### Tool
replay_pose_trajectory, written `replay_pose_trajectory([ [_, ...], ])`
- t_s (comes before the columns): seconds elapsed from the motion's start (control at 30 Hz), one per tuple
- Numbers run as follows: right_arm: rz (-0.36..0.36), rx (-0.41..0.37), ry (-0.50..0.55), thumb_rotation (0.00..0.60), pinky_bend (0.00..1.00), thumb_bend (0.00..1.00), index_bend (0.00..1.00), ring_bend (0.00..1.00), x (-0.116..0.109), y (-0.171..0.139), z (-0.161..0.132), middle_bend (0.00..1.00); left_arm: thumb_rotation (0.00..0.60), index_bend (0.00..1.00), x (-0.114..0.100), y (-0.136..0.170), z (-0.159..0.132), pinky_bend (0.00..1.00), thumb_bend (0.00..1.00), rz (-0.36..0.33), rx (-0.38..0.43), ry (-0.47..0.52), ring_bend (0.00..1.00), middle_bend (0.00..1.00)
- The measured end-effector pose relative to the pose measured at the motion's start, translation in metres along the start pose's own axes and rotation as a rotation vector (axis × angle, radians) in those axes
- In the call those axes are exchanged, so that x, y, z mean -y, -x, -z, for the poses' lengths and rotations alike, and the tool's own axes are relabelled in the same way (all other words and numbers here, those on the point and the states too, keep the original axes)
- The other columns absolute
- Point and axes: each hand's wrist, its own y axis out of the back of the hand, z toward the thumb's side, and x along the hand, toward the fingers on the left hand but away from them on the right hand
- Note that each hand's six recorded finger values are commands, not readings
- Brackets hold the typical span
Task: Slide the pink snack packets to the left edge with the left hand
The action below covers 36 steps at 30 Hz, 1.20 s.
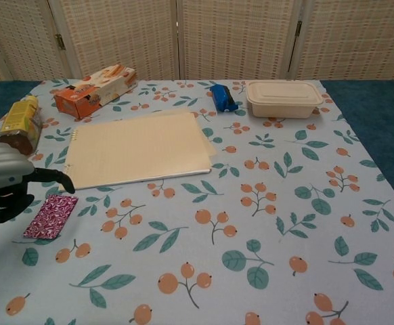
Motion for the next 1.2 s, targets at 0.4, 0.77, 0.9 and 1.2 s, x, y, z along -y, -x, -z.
replay_pose_trajectory([
  [0.4, -0.006, 0.004, 0.0, 0.6, 0.0, 0.39, 0.11, 0.11, 0.001, 0.001, 0.0, 0.09, 0.6, 0.24, 0.02, 0.008, 0.011, 0.91, 0.7, 0.098, -0.072, 0.0, 0.9, 0.99],
  [0.77, -0.01, 0.006, 0.0, 0.6, 0.0, 0.39, 0.11, 0.11, 0.002, 0.001, 0.0, 0.1, 0.6, 0.22, 0.025, 0.004, 0.007, 0.91, 0.7, 0.13, -0.079, -0.004, 0.9, 0.99],
  [0.9, -0.01, 0.009, 0.001, 0.6, 0.0, 0.39, 0.11, 0.11, 0.002, 0.001, 0.001, 0.1, 0.6, 0.22, 0.026, 0.001, 0.006, 0.91, 0.7, 0.14, -0.078, -0.006, 0.9, 0.99],
  [1.2, -0.01, 0.011, 0.002, 0.6, 0.0, 0.39, 0.1, 0.11, 0.003, 0.001, 0.002, 0.1, 0.6, 0.23, 0.031, -0.002, 0.005, 0.91, 0.7, 0.158, -0.085, -0.007, 0.9, 0.99],
])
